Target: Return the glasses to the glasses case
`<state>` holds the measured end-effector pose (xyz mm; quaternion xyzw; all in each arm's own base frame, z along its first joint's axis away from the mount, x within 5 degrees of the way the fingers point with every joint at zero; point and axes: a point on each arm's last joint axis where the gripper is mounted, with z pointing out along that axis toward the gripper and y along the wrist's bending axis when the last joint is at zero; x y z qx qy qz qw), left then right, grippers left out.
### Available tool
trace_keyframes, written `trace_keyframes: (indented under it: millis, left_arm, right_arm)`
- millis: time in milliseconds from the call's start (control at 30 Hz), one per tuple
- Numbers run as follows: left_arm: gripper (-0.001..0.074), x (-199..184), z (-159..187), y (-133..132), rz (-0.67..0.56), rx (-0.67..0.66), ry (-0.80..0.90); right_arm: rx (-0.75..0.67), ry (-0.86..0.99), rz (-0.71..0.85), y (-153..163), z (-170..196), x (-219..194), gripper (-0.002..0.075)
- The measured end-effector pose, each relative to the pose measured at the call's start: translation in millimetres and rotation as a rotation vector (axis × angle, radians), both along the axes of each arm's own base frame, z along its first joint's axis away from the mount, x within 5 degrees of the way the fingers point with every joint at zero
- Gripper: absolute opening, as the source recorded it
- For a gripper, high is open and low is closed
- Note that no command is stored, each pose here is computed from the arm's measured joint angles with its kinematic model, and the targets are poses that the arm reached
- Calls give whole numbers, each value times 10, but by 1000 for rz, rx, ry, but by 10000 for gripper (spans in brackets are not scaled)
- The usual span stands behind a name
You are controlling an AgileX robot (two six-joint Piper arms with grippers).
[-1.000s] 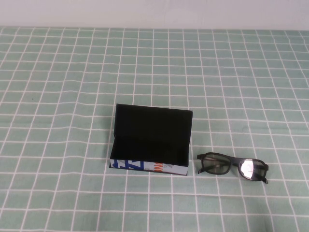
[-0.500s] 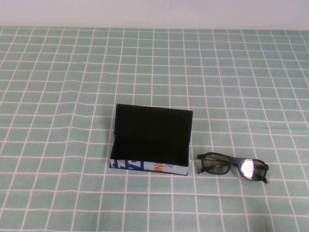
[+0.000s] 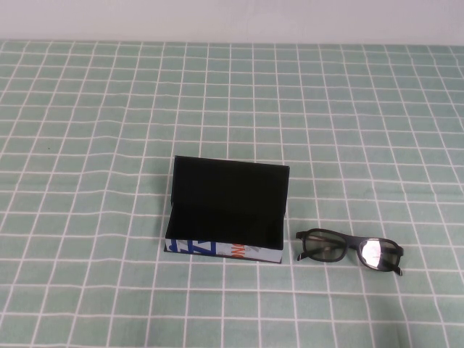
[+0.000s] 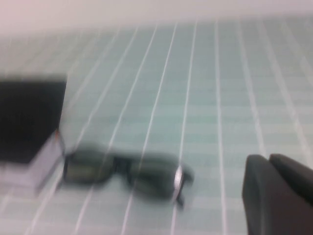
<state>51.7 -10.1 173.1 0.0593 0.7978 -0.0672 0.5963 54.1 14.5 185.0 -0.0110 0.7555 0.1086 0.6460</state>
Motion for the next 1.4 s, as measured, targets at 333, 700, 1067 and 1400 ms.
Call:
trace_keyframes:
  millis: [333, 700, 1067, 1400]
  left_arm:
    - [-4, 0, 0, 0, 0, 0, 0]
    - [-4, 0, 0, 0, 0, 0, 0]
    - [-4, 0, 0, 0, 0, 0, 0]
    - [-4, 0, 0, 0, 0, 0, 0]
  right_arm:
    - [68, -335, -205, -187, 306, 6, -13]
    - [151, -682, -363, -343, 641, -131, -13]
    - [117, -996, -320, -311, 1640, -589, -13]
    - [83, -927, -246, -248, 2493, -652, -13]
